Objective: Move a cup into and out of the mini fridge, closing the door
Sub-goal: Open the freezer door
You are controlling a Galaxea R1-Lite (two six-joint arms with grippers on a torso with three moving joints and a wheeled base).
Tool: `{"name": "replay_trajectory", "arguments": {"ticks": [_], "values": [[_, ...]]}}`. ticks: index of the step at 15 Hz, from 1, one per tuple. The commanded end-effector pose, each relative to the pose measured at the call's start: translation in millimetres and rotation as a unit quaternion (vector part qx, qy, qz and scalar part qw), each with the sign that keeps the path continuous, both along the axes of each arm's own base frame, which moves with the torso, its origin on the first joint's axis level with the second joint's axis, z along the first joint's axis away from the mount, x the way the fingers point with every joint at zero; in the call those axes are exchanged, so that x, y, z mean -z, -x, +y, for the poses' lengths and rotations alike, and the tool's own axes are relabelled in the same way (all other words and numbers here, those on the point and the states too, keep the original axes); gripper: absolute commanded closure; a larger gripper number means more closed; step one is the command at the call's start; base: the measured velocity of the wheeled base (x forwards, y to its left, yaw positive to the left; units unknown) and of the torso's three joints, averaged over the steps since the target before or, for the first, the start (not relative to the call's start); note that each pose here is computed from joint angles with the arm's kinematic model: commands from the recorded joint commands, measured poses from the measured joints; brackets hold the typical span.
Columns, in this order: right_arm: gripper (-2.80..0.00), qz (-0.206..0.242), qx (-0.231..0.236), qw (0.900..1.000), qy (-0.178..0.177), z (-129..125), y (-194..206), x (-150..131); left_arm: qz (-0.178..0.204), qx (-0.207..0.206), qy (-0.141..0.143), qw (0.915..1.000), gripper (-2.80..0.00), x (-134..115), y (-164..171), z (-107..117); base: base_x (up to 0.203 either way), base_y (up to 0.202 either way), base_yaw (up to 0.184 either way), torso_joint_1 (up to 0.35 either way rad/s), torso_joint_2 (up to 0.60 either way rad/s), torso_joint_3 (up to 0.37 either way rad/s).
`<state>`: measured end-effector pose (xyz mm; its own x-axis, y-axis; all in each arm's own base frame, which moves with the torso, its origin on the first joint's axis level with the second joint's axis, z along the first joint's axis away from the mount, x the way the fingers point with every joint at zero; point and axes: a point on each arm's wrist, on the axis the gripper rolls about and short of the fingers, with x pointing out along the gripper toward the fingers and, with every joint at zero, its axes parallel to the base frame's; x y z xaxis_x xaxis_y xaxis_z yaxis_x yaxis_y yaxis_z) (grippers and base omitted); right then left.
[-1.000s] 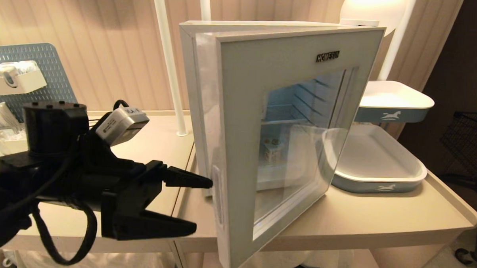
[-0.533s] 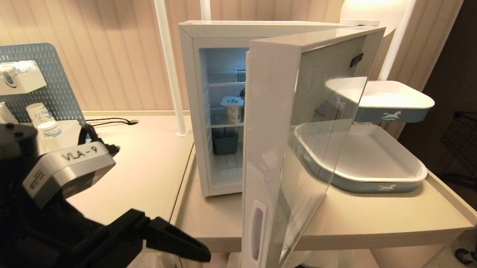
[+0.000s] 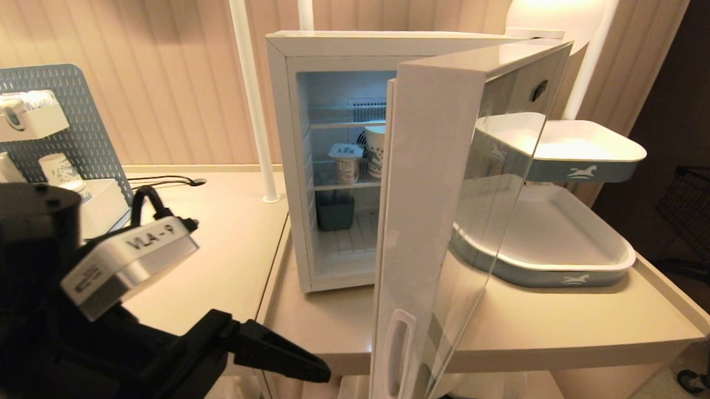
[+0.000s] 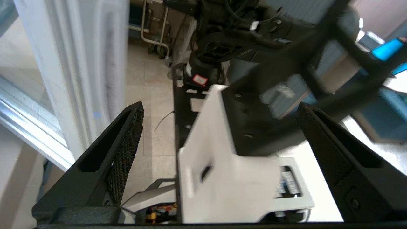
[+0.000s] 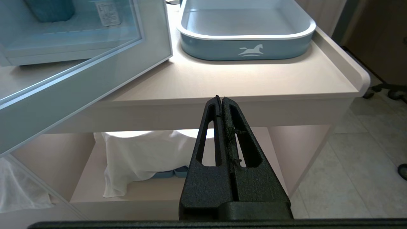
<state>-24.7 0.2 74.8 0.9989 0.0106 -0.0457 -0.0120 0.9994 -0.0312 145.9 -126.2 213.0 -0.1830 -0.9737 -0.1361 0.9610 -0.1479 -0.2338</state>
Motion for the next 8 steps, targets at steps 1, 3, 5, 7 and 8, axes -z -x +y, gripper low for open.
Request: {"name": "replay_trajectory", "arguments": {"ticks": [1, 3, 5, 7, 8], "values": [[0.00, 0.000, 0.000, 1.000, 0.000, 0.0, 0.0, 0.0, 0.024, 0.019, -0.022, 0.9993, -2.80, 14.9, -23.5, -25.8, 0.000, 0.000, 0.000, 0.000, 0.00, 0.000], [0.00, 0.001, 0.000, 1.000, 0.000, 0.0, -0.1, 0.0, 0.016, 0.028, -0.026, 0.9991, -2.80, 17.6, -41.3, -47.3, 0.000, 0.000, 0.000, 0.000, 0.00, 0.000], [0.00, 0.001, 0.000, 1.000, 0.000, 0.0, -0.1, 0.0, 0.003, 0.043, -0.023, 0.9988, -2.80, 17.4, -52.0, -66.6, 0.000, 0.000, 0.000, 0.000, 0.00, 0.000], [0.00, 0.001, 0.000, 1.000, 0.000, 0.0, -0.1, 0.0, -0.010, 0.044, -0.019, 0.9988, -2.80, 14.6, -51.0, -67.4, 0.000, 0.000, 0.000, 0.000, 0.00, 0.000], [0.00, 0.000, 0.000, 1.000, 0.000, 0.0, -0.1, -0.1, -0.017, 0.041, -0.014, 0.9989, -2.80, 10.3, -45.8, -61.3, 0.000, 0.000, 0.000, 0.000, 0.00, 0.000]]}}
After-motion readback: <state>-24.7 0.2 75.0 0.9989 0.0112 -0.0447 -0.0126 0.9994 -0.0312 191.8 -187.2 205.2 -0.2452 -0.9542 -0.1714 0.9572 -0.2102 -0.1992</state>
